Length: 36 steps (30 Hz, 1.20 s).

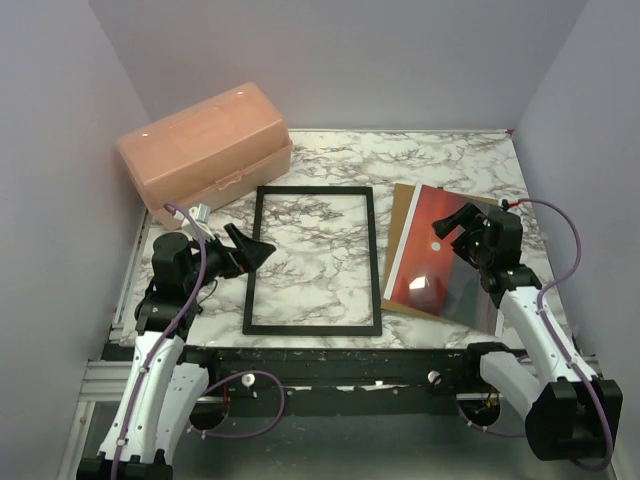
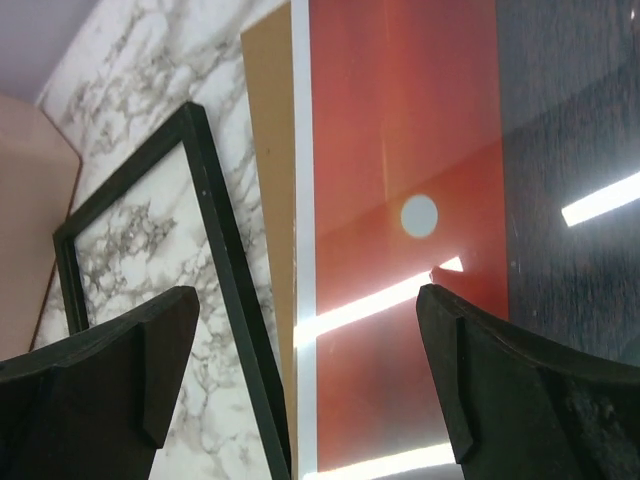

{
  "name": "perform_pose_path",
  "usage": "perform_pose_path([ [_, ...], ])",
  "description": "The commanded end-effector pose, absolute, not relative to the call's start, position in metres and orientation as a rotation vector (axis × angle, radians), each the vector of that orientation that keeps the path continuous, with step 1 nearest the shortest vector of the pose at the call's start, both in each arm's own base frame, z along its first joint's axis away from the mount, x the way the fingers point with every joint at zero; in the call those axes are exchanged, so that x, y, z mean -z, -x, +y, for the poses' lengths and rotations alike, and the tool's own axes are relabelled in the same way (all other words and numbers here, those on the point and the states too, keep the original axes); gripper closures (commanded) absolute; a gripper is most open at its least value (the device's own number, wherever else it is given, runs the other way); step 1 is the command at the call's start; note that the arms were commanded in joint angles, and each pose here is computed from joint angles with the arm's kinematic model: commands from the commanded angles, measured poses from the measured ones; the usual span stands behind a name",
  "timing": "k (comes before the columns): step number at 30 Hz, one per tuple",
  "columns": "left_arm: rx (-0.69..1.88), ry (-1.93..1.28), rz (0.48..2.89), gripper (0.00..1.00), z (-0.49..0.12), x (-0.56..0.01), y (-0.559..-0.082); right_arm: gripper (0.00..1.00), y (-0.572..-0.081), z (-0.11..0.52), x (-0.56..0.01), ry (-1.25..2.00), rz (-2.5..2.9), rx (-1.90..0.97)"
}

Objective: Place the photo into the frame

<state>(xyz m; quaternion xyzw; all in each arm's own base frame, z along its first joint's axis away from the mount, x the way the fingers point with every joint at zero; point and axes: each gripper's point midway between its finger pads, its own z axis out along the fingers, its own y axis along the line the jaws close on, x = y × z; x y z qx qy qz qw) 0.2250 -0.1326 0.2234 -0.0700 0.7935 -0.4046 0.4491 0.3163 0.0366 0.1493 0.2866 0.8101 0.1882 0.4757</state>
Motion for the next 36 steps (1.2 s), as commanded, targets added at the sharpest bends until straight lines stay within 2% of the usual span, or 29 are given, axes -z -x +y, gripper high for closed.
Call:
perform_pose_path([
  [1, 0.965, 0.148, 1.952, 0.01, -0.129, -0.223, -0.229, 0.0, -0.285, 0.058, -0.127, -0.673, 2.138, -0.552],
  [13, 0.932, 0.07, 2.25, 0.01, -0.138, -0.179, -0.237, 0.0, -0.27, 0.095, -0.095, -0.557, 2.343, -0.758],
  [21, 0.671, -0.052, 2.532, 0.01, -0.154, -0.132, -0.23, 0.0, -0.269, 0.125, -0.098, -0.429, 2.407, -0.689],
  [27, 0.66, -0.104, 2.581, 0.01, -0.18, -0.117, -0.217, 0.0, -0.255, 0.16, -0.092, -0.338, 2.482, -0.655],
  [32, 0.765, -0.112, 2.596, 0.02, -0.202, -0.11, -0.202, 0.05, -0.239, 0.198, -0.087, -0.227, 2.537, -0.621],
  [36, 0.878, -0.091, 2.598, 0.01, -0.217, -0.107, -0.189, 0.15, -0.241, 0.216, -0.077, -0.164, 2.576, -0.514],
])
